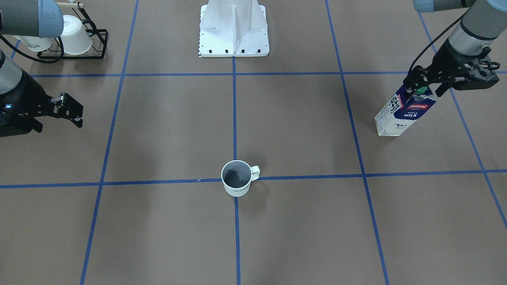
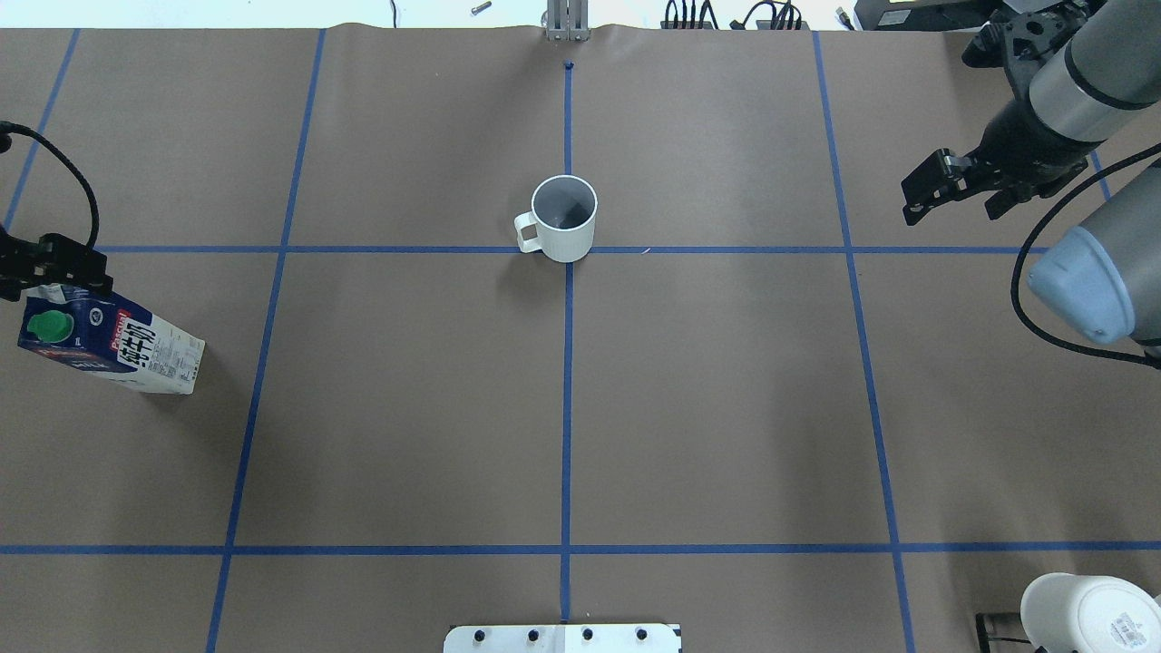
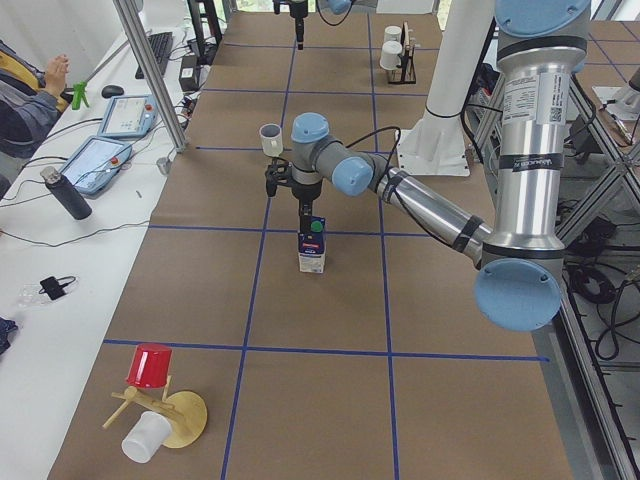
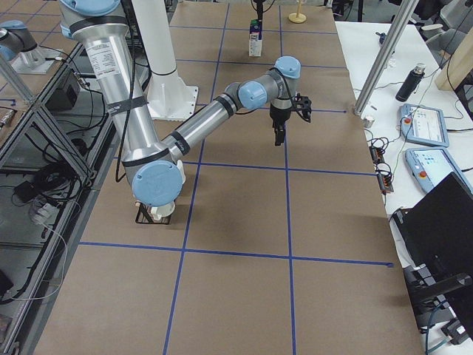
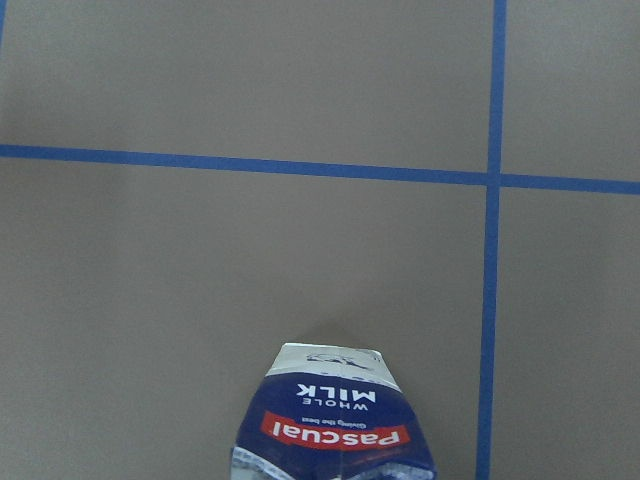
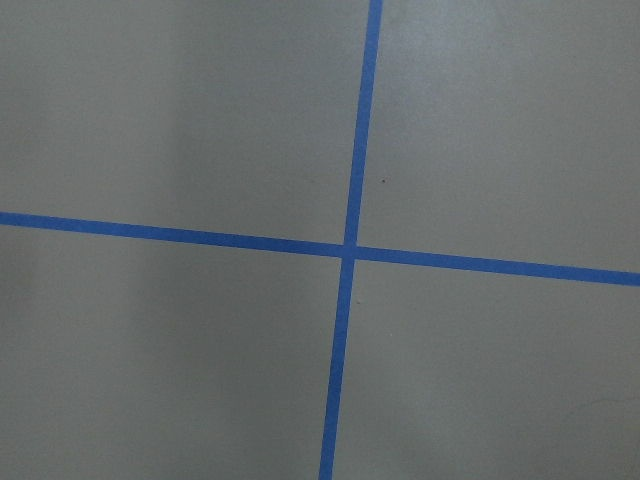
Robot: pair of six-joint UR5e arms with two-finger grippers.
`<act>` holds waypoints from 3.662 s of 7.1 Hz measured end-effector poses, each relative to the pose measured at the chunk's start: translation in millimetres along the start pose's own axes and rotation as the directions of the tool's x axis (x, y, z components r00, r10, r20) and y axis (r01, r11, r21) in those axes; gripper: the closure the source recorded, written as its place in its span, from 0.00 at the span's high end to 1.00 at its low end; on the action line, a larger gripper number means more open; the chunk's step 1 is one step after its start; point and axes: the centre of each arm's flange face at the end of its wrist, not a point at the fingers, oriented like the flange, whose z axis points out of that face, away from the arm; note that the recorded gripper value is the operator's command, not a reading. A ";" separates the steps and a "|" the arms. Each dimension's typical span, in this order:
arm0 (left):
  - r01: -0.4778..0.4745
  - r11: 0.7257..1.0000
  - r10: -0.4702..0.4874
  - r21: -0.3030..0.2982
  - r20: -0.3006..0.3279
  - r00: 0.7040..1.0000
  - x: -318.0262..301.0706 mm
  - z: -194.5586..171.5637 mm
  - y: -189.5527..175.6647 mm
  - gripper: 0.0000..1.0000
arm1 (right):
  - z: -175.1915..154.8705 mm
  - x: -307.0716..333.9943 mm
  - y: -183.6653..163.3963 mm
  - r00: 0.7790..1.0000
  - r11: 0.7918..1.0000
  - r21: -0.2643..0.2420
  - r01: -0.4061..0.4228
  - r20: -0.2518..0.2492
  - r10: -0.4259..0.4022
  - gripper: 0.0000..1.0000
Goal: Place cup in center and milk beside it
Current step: 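Grasp the Pascual milk carton with the left gripper, then carry the milk carton with the left gripper beside the mug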
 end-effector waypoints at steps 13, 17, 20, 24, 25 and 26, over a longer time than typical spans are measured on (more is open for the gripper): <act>-0.064 0.997 0.064 -0.034 -0.023 0.998 -9.4 45.9 14.6 0.89 | -1.1 5.9 7.1 1.000 1.000 0.003 -0.002 -0.006 0.002 1.00; -0.062 0.997 0.061 -0.034 -0.023 0.998 -10.7 45.9 16.2 0.35 | -2.2 7.6 7.2 1.000 1.000 0.005 -0.005 -0.006 0.005 1.00; -0.063 0.998 0.062 -0.017 -0.043 0.997 10.9 33.4 4.9 0.35 | -12.4 49.5 21.1 0.998 0.998 0.012 -0.065 -0.019 0.065 1.00; 0.008 1.000 -0.009 -0.021 -0.040 0.999 178.9 -15.9 -93.1 0.35 | -26.5 139.8 67.2 0.994 0.996 0.009 -0.092 -0.056 0.092 1.00; 0.038 0.999 -0.039 -0.028 -0.043 0.998 236.6 -22.2 -124.5 0.35 | -26.3 146.1 70.2 0.994 0.996 0.007 -0.087 -0.060 0.088 1.00; 0.048 0.998 -0.050 -0.038 -0.042 0.998 289.8 -24.8 -152.8 0.35 | -25.9 148.9 71.5 0.994 0.996 0.005 -0.086 -0.062 0.087 1.00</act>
